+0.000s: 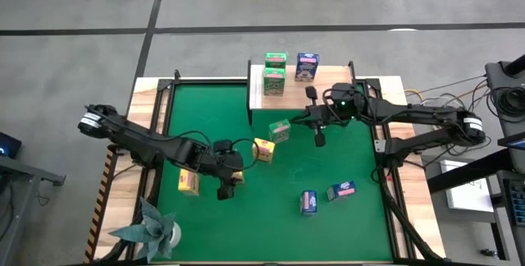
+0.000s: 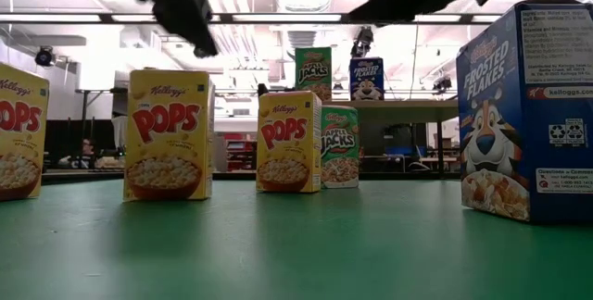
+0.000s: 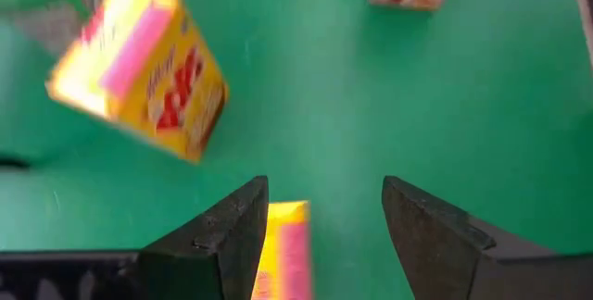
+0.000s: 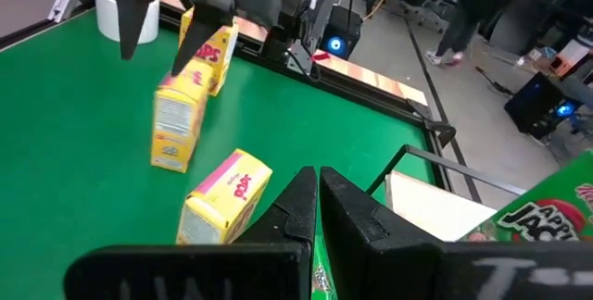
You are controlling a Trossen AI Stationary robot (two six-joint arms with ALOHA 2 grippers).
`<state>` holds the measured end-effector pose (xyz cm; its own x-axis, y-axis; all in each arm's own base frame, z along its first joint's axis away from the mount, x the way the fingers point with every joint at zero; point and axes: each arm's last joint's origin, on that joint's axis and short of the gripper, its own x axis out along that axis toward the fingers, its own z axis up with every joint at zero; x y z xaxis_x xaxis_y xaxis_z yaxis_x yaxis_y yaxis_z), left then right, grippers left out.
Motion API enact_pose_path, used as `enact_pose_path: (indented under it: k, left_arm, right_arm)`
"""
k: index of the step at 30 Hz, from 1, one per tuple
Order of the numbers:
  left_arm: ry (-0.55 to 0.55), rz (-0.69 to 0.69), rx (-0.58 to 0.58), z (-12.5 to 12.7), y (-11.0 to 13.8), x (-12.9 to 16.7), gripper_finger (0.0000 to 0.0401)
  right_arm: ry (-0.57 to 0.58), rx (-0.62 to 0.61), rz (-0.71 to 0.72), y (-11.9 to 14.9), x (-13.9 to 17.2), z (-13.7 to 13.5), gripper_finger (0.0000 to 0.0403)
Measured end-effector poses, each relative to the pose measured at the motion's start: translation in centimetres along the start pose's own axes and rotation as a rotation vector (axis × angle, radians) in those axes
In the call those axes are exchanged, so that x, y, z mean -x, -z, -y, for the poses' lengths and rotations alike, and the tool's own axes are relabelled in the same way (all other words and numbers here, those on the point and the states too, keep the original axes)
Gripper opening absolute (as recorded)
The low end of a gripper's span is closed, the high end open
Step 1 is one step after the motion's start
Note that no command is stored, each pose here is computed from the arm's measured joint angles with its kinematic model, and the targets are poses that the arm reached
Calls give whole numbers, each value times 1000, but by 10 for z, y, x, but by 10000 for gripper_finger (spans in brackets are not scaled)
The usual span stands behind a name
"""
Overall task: Stack cereal on shelf
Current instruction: Put the middle yellow cereal box on the shelf
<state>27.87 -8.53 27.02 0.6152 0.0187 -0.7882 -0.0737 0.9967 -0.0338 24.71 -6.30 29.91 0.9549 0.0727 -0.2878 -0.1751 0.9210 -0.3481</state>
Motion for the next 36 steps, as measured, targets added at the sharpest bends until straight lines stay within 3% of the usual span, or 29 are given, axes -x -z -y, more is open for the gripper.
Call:
enact_pose_path:
  k: [9, 18, 22, 28, 32, 36]
  left_arm:
    - [-55, 151, -290, -3, -43, 35, 196]
    - [-177, 371, -406, -38, -85, 53, 196]
    - [-202, 316, -362, -51, -85, 56, 196]
    - [-109, 28, -107, -52, -60, 60, 204]
    - [-89, -111, 58, -52, -43, 48, 239]
    - [-50, -200, 92, -47, -27, 30, 288]
  right_arm:
    - [-59, 12, 64, 1, 20, -11, 9]
    - [-74, 0, 86, 5, 31, -19, 9]
    - [-70, -18, 95, 6, 36, -21, 9]
    - [-77, -28, 80, 9, 38, -24, 9]
    - [-83, -34, 68, 13, 35, -24, 9]
    - [-92, -45, 49, 17, 30, -24, 9]
